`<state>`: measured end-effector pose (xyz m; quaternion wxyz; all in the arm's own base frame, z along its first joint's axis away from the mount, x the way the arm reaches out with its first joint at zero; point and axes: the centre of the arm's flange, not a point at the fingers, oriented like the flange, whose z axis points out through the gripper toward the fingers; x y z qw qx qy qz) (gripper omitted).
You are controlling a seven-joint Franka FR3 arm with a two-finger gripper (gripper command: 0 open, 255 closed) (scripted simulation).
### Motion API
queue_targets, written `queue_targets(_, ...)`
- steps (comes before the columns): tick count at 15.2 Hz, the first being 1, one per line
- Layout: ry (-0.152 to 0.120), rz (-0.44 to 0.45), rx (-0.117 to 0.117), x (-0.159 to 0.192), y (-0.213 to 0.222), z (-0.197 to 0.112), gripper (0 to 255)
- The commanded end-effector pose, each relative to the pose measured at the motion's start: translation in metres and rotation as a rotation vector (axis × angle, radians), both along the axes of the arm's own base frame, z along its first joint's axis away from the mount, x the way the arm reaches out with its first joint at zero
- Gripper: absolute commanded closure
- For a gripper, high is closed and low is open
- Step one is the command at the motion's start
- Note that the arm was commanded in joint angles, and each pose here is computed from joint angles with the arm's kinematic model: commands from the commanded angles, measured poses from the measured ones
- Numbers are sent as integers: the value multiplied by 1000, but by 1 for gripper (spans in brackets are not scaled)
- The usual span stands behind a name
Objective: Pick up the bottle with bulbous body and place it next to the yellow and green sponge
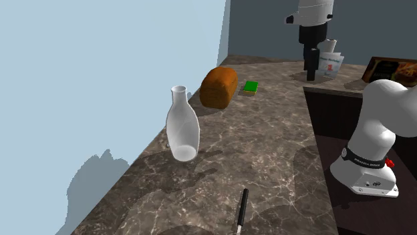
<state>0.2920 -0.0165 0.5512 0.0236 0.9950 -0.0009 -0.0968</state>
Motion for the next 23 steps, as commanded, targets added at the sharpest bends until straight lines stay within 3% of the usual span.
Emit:
queue_targets(1,0,0,0,0,0,0,0)
queue_targets(23,-132,-44,14,213,170,9,0)
